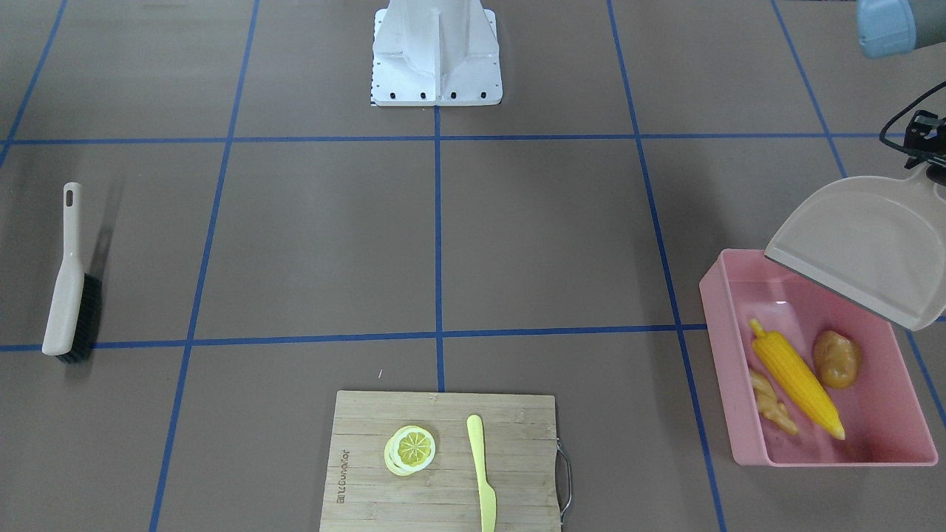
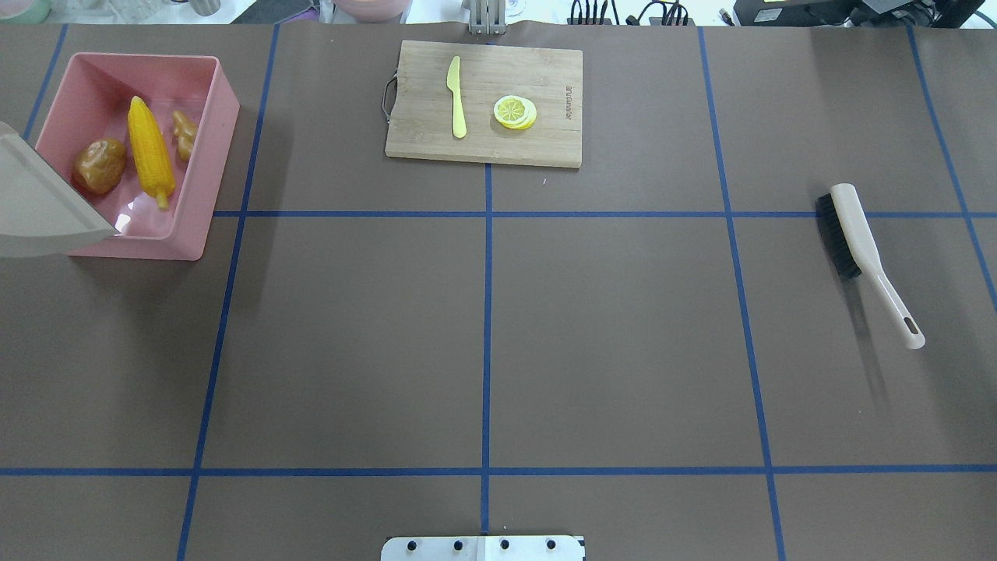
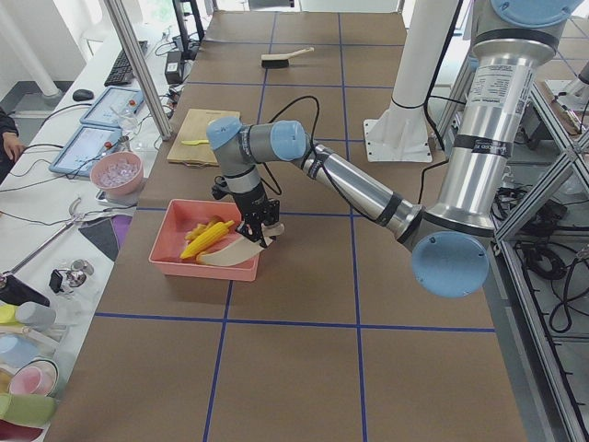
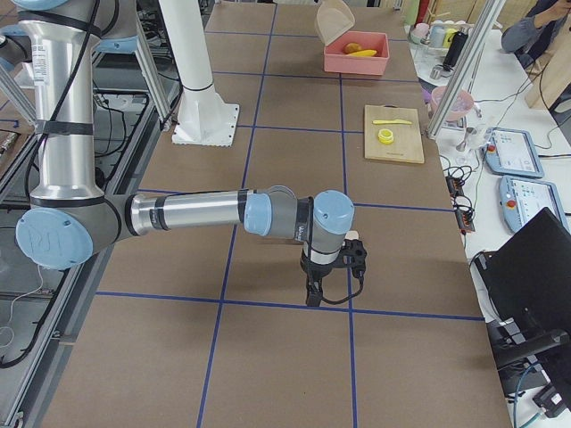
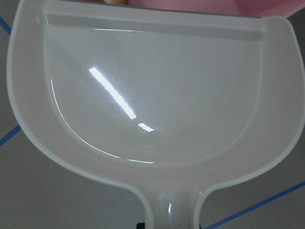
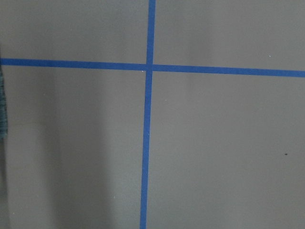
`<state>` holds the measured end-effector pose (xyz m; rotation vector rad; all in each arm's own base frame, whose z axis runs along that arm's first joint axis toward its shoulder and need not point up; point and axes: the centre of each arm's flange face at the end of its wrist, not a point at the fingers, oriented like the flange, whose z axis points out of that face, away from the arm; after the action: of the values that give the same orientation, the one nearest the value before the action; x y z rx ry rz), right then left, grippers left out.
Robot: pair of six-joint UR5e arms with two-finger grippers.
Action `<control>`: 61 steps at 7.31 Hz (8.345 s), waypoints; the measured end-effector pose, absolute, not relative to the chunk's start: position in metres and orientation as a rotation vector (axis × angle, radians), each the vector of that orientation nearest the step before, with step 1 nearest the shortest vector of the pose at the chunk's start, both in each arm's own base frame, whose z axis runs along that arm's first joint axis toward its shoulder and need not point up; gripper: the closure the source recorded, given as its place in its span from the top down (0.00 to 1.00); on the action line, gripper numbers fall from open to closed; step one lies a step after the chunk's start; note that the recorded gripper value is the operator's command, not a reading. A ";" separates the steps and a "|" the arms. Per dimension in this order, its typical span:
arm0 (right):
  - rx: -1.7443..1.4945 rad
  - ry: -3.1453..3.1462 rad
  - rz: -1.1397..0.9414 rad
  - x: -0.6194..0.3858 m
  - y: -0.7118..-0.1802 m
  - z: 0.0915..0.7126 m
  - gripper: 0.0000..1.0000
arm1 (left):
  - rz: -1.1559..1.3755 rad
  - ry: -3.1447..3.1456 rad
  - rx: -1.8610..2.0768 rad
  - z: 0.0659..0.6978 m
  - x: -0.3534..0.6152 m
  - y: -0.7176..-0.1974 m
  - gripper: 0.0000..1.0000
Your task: Sweep and dump trash into bin
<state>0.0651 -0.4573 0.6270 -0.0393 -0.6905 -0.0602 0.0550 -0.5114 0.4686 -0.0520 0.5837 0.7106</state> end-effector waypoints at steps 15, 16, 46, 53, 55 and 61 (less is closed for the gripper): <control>0.048 -0.621 -0.092 0.066 -0.433 0.626 1.00 | 1.251 0.781 0.570 0.273 0.218 -0.482 0.00; 0.057 -0.623 -0.094 0.066 -0.433 0.621 1.00 | 1.322 0.805 0.585 0.282 0.257 -0.471 0.00; 0.029 -0.665 -0.088 0.062 -0.428 0.631 1.00 | 0.455 0.805 0.399 0.359 0.117 -0.520 0.98; 0.028 -0.664 -0.087 0.062 -0.428 0.631 1.00 | -0.049 0.761 -0.006 0.589 -0.055 -0.455 0.98; 0.027 -0.664 -0.087 0.062 -0.428 0.631 1.00 | -0.105 0.760 -0.065 0.629 -0.071 -0.438 0.98; 0.024 -0.664 -0.086 0.063 -0.428 0.632 1.00 | -0.135 0.760 -0.095 0.648 -0.078 -0.436 0.98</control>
<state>0.0625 -0.4277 0.6319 0.0238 -0.6639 -0.0859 -0.0778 -0.4361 0.6483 -0.0948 0.7599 -0.1346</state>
